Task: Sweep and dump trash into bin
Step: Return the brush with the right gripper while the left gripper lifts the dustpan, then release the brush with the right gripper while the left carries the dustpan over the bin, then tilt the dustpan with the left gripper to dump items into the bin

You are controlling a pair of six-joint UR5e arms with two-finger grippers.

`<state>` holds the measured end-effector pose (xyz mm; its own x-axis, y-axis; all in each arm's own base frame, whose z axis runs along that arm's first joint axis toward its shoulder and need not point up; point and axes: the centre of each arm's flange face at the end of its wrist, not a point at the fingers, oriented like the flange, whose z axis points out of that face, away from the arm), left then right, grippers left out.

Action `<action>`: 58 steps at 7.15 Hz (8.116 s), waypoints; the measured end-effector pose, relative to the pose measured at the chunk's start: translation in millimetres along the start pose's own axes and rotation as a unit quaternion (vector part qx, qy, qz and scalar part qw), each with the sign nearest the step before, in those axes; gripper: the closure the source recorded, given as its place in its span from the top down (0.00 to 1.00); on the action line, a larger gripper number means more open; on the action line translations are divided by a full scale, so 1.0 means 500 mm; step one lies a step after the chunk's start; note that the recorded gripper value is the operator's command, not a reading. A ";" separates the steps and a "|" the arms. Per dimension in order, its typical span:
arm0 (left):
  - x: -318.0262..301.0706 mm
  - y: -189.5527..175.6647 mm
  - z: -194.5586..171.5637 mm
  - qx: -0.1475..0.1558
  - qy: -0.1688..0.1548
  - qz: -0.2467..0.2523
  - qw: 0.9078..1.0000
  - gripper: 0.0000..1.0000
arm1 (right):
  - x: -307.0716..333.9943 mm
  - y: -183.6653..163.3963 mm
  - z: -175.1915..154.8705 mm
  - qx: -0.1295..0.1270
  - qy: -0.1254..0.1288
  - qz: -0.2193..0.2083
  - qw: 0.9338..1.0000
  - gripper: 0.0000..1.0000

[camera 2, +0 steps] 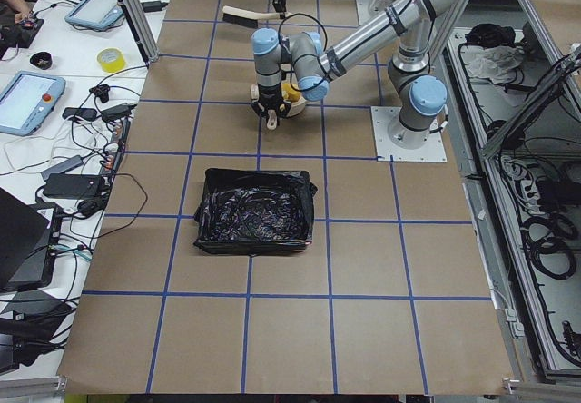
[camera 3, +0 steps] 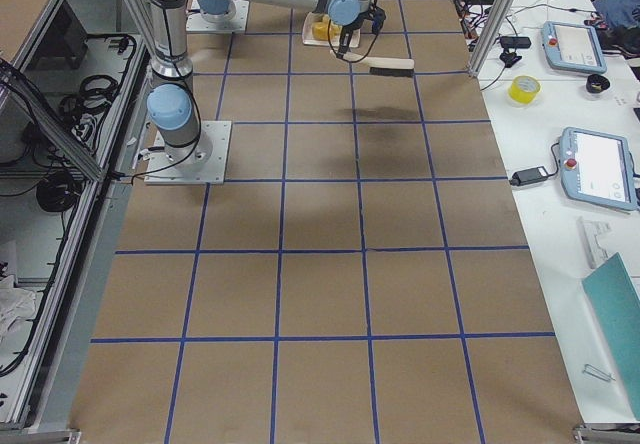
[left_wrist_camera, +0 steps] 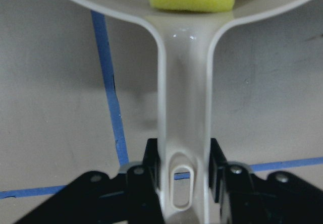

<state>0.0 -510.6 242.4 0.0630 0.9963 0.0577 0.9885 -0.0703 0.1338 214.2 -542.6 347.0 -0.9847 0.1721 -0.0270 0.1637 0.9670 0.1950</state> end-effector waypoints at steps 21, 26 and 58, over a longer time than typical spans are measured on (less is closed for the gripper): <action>0.085 0.519 -0.202 0.182 -0.042 -0.215 0.959 0.00 | 0.515 -0.165 -0.087 0.073 0.071 -0.101 0.990 1.00; 0.177 0.718 -0.224 0.174 -0.060 -0.260 0.948 0.00 | 0.222 0.041 -0.307 0.117 0.051 -0.066 0.990 1.00; -0.049 0.671 -0.247 -0.396 -0.006 -0.042 0.917 0.00 | 0.110 0.180 -0.362 0.148 0.021 -0.069 0.986 1.00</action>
<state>313.1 -564.6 407.9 -0.0016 1.0000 0.0036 0.5812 -0.0020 0.8137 163.8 -479.9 540.6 -0.9994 0.0326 0.0083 0.0315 0.9941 -0.1034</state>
